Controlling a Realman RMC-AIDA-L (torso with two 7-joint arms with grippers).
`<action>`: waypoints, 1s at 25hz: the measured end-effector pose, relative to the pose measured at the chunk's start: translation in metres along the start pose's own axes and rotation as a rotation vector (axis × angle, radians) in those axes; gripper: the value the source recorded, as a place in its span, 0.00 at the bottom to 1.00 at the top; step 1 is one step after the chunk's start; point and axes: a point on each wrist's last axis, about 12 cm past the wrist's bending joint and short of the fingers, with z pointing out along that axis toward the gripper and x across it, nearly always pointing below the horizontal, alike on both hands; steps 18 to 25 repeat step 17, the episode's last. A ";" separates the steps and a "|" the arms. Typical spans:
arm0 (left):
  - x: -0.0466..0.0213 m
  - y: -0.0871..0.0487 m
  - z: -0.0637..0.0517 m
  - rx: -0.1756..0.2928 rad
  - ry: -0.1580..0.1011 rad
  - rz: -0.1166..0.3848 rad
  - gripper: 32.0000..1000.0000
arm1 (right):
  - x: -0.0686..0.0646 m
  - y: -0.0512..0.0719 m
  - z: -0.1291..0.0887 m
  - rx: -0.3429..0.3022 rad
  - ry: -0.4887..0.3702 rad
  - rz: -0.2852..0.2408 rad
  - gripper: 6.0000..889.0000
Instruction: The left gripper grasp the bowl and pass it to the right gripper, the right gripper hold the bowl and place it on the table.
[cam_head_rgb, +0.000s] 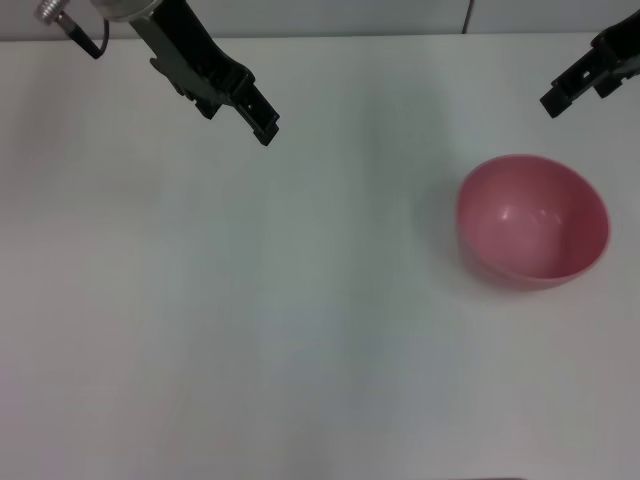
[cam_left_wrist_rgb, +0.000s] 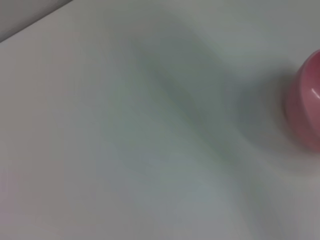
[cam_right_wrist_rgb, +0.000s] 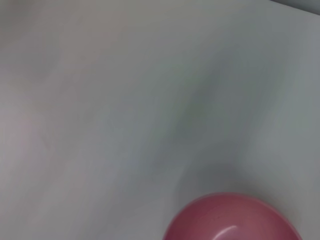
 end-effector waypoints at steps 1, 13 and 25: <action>0.0000 0.000 0.000 0.000 0.000 0.000 0.88 | 0.000 0.000 0.000 0.001 0.001 0.001 0.97; -0.0009 -0.001 0.000 0.001 0.001 0.006 0.88 | -0.001 0.000 0.000 0.009 0.004 0.000 0.97; -0.0008 -0.001 0.000 0.002 0.001 0.007 0.88 | -0.001 0.000 0.000 0.011 0.003 0.000 0.97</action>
